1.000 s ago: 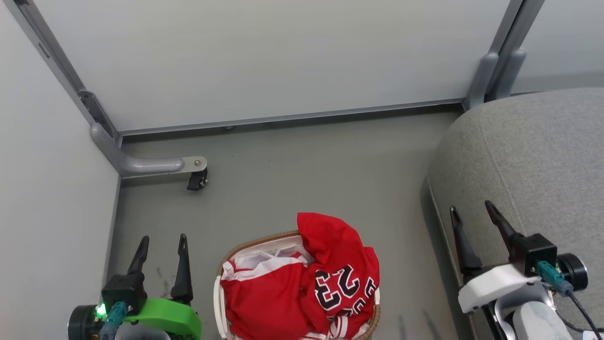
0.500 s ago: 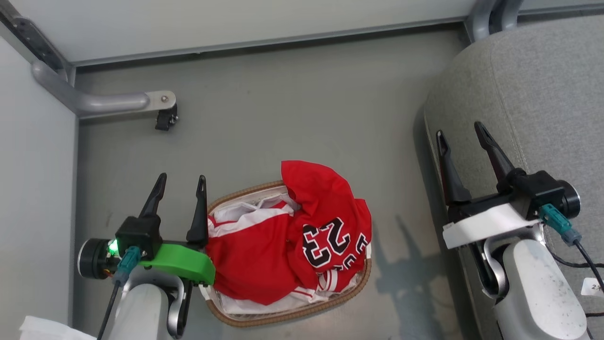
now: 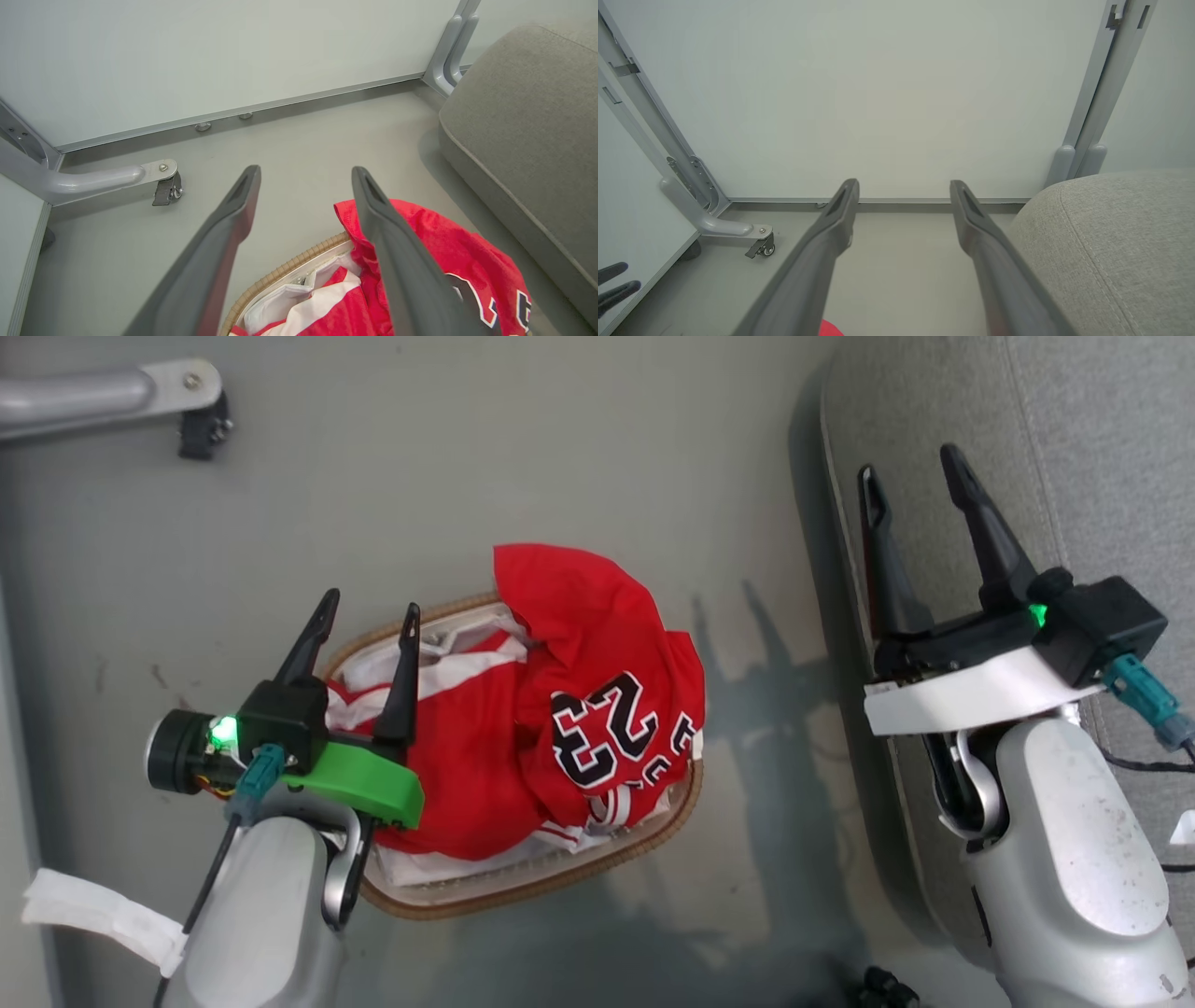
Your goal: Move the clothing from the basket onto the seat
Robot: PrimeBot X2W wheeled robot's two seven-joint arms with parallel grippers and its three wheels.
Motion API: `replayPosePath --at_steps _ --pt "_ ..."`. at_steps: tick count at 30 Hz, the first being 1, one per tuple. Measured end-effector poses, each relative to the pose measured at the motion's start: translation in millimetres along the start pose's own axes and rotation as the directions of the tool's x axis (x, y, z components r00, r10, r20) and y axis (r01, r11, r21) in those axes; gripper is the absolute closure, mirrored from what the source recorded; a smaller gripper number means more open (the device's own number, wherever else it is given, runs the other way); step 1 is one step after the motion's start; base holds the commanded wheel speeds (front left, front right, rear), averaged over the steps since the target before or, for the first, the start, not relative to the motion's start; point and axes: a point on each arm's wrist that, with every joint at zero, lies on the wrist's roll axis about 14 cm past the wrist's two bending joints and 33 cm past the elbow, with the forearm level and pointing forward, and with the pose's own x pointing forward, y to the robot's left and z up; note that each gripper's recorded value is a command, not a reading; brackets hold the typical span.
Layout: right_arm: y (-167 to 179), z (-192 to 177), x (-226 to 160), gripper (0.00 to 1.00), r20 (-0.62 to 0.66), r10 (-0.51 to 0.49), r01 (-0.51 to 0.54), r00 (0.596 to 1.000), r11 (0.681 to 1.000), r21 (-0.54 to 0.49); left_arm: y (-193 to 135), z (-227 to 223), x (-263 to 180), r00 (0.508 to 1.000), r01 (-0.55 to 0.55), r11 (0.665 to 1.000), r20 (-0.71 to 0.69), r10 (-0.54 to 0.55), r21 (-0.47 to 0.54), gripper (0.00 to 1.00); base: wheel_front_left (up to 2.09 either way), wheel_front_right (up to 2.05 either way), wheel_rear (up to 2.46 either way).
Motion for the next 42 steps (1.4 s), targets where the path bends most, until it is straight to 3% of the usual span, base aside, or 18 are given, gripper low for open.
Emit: replayPosePath --at_steps 9,20,35,42 --pt "-15 -36 10 0.00 -0.055 -0.022 0.022 0.998 1.000 0.015 -14 -62 30 0.985 0.123 0.992 -0.126 -0.121 0.007 0.00 0.00 0.00 0.00" --pt "-36 -82 3 0.00 -0.157 -0.062 0.064 0.986 0.998 0.010 -29 -156 42 0.912 0.245 0.969 -0.335 -0.235 -0.014 0.00 0.00 0.00 0.00" --pt "-47 -118 -12 0.00 -0.253 -0.088 0.089 0.964 0.996 -0.008 -44 -245 18 0.771 0.312 0.949 -0.570 -0.284 -0.050 0.00 0.00 0.00 0.00" --pt "-46 -121 -14 0.00 -0.264 -0.086 0.088 0.961 0.996 -0.004 -47 -263 5 0.701 0.385 0.923 -0.651 -0.292 0.000 0.00 0.00 0.00 0.00"
